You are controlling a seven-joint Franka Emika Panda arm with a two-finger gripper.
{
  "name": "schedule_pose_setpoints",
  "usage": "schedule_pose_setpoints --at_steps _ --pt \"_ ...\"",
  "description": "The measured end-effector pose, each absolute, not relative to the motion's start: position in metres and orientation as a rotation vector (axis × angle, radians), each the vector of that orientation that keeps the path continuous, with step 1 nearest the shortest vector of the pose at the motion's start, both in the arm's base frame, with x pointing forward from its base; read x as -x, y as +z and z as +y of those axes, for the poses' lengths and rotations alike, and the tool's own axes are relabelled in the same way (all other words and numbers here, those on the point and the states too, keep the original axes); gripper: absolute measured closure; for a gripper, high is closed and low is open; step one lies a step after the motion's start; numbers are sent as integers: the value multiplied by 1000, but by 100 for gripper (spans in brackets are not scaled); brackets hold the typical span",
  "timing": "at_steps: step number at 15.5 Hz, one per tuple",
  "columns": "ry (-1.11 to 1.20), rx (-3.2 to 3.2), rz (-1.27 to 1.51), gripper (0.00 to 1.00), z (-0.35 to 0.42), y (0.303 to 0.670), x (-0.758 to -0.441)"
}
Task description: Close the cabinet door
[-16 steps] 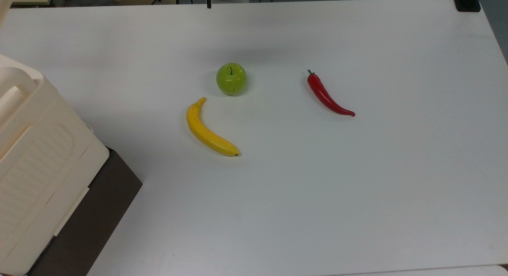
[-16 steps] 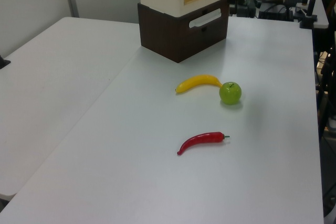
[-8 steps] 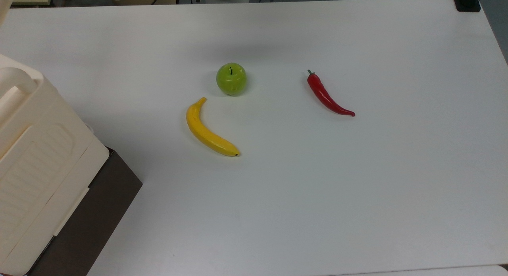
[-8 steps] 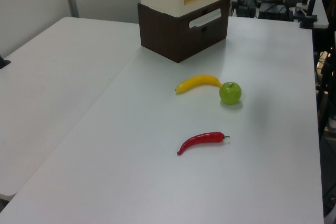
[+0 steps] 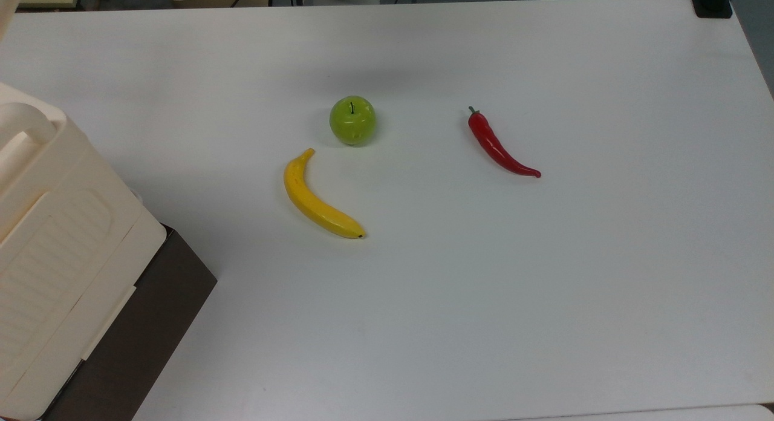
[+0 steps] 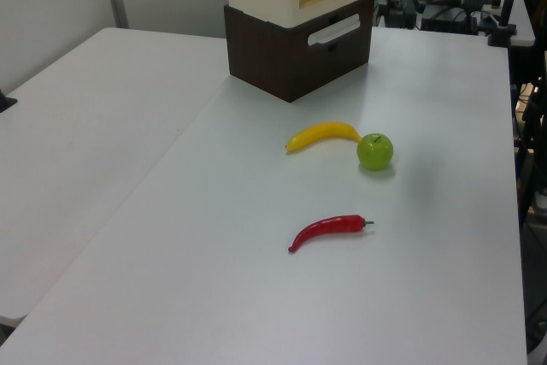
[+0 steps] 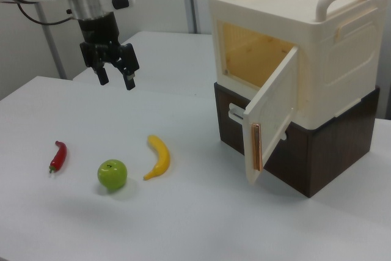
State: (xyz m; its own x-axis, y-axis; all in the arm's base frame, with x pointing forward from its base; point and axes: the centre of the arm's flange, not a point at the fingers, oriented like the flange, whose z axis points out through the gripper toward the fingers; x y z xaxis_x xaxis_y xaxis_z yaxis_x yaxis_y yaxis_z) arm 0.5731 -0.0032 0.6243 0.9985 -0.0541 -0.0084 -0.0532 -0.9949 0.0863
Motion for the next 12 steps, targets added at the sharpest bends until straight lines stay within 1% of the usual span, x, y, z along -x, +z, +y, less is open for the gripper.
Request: schedule_pose_setpoints --at_steps 1,3,4,5,8,9,10,12 --pt "-16 -3054 -88 12 -6 624 -573" --pt "-16 -3054 -103 36 -11 625 -573" --pt "-14 -3054 -111 44 -14 625 -573" --pt "-10 -3053 -123 56 -19 627 -572" --pt "25 -3050 -186 89 -41 639 -569" --pt "48 -3048 -216 96 -52 647 -568" --pt "75 -3044 -251 99 -65 656 -565" --pt "126 -3031 -338 99 -96 673 -559"
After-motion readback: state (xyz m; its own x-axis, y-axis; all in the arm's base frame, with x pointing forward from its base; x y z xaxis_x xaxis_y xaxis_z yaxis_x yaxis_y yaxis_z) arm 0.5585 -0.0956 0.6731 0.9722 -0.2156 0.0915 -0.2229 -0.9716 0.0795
